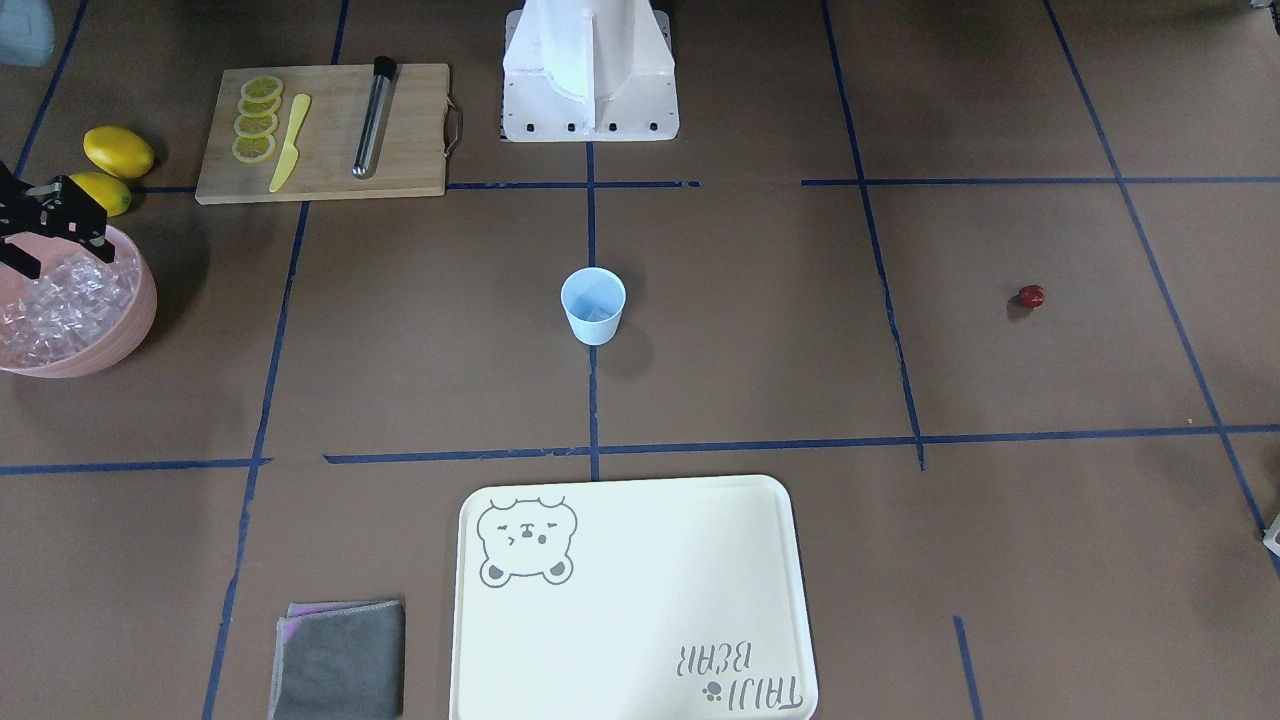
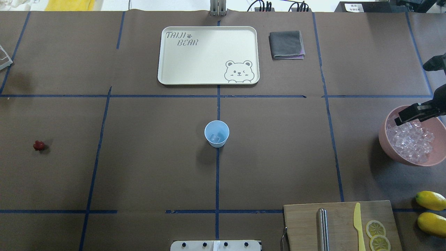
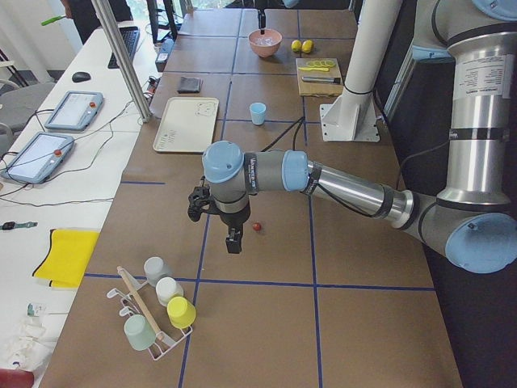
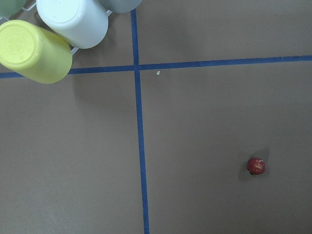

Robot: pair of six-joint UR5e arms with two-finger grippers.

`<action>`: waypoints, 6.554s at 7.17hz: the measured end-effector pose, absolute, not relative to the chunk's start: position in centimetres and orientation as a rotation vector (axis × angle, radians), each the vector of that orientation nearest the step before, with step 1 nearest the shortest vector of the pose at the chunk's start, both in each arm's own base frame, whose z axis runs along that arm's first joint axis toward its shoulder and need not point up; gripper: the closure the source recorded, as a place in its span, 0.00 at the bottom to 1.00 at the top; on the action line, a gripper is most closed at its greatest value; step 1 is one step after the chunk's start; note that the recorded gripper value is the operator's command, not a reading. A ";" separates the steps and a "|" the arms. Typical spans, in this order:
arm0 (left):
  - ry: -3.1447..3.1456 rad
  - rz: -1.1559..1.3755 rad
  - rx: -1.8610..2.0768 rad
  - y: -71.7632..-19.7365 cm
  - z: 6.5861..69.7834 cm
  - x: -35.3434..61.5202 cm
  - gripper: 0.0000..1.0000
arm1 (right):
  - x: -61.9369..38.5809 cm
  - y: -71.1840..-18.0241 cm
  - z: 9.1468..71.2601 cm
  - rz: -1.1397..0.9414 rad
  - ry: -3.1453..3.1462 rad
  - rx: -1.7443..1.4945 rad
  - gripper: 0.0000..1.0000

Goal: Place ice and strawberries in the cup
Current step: 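Lower the right gripper into the bowl and grasp another ice cube, then carry the ice cube with the right gripper over the blue cup and release, then move the right gripper back toward the pink bowl of ice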

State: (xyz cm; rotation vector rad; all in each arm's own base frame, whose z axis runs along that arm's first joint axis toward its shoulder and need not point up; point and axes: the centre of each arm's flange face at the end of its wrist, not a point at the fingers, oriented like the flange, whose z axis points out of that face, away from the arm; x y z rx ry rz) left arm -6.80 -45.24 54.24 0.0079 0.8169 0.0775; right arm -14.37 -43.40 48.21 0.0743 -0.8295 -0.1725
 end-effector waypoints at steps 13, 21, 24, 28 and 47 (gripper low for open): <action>0.815 0.098 0.049 -45.5 53.5 -6.6 0.00 | -17.7 -42.4 54.8 -0.309 -0.753 -0.009 0.55; 0.815 0.102 0.058 -45.4 53.0 -6.6 0.00 | -16.3 -42.2 49.3 -0.305 -0.797 0.055 1.00; 0.815 0.112 0.078 -45.3 52.1 -6.6 0.00 | -17.7 -44.4 35.1 -0.091 -0.923 0.104 1.00; 0.821 0.134 0.129 -45.5 51.1 -6.5 0.00 | -37.5 -44.9 18.2 0.174 -1.035 -0.015 1.00; 0.825 0.129 0.116 -45.0 51.8 -6.4 0.00 | -16.5 -45.3 41.3 0.042 -0.935 0.067 0.20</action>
